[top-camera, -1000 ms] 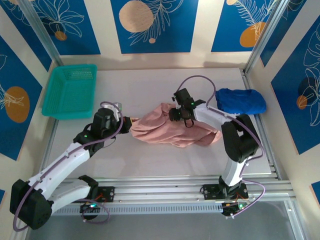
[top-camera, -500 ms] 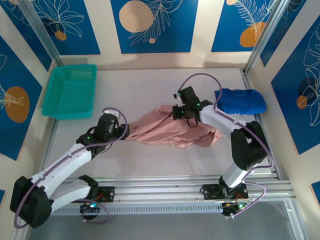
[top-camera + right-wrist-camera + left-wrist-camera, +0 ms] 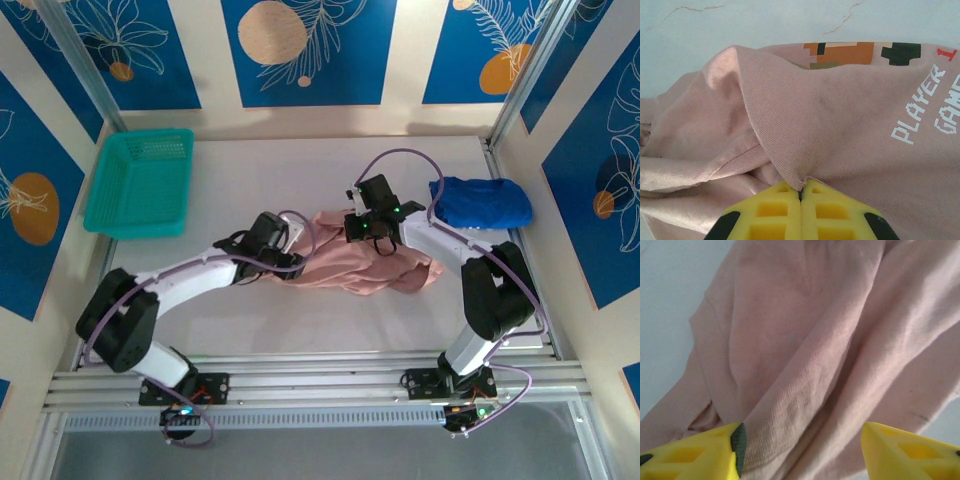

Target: Fold the inside-out t-shirt

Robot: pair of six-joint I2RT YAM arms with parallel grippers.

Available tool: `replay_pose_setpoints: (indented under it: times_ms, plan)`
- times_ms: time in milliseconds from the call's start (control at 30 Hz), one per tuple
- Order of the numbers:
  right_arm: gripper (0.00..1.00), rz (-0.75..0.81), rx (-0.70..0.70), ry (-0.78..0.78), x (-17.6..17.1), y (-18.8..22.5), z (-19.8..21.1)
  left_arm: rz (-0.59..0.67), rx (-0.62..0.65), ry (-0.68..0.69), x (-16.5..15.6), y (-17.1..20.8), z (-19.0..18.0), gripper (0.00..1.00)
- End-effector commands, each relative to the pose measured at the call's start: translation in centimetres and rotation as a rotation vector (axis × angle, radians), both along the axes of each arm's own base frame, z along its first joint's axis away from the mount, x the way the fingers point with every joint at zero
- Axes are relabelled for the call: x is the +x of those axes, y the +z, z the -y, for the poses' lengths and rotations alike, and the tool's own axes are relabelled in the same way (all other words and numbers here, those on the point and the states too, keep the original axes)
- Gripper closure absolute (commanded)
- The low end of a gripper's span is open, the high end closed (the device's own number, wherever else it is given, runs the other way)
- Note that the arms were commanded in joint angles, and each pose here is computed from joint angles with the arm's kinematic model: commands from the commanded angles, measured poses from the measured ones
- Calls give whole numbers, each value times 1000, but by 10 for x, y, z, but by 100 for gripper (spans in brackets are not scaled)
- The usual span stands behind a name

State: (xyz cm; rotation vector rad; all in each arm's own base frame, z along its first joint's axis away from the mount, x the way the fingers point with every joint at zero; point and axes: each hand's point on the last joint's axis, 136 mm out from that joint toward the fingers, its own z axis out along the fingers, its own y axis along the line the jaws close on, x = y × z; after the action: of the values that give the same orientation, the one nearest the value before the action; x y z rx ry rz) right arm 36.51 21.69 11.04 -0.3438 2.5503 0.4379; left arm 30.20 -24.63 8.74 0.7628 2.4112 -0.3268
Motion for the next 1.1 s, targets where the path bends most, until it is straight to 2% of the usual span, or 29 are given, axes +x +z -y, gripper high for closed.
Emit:
replay_pose_setpoints:
  times_ms: [0, 67, 200, 333, 433, 533, 700, 767, 900, 967, 1067]
  plan:
    - [100, -4, 21, 9, -6, 7, 1, 35, 52, -44, 15, 0, 7, 44]
    - [100, 0, 18, 9, -7, 9, 2, 34, 65, -35, 23, -4, 9, 54]
    - [100, 18, 8, 9, -11, 14, 7, 33, 58, -14, 38, -6, 14, 81]
    - [100, 65, -10, 17, -18, 28, 16, 63, -2, 15, 47, 14, 16, 99]
    - [100, 112, -21, 23, -24, 47, 26, 112, -96, 40, 49, 49, 14, 100]
    - [98, 155, -21, 20, -32, 69, 37, 165, -257, 62, 42, 101, 12, 100]
    - [98, 246, -34, -14, -48, 109, 59, 259, -513, 43, 15, 194, 11, 100]
    - [98, 268, -31, -40, -55, 119, 68, 286, -572, 45, 6, 217, 7, 100]
    - [93, 245, -42, -136, -62, 109, 88, 295, -645, 26, -7, 239, 6, 100]
    - [87, 213, -71, -180, -62, 97, 96, 281, -672, -7, -12, 241, 11, 100]
    - [75, 217, -56, -131, -63, 94, 85, 255, -671, -38, -14, 237, 17, 100]
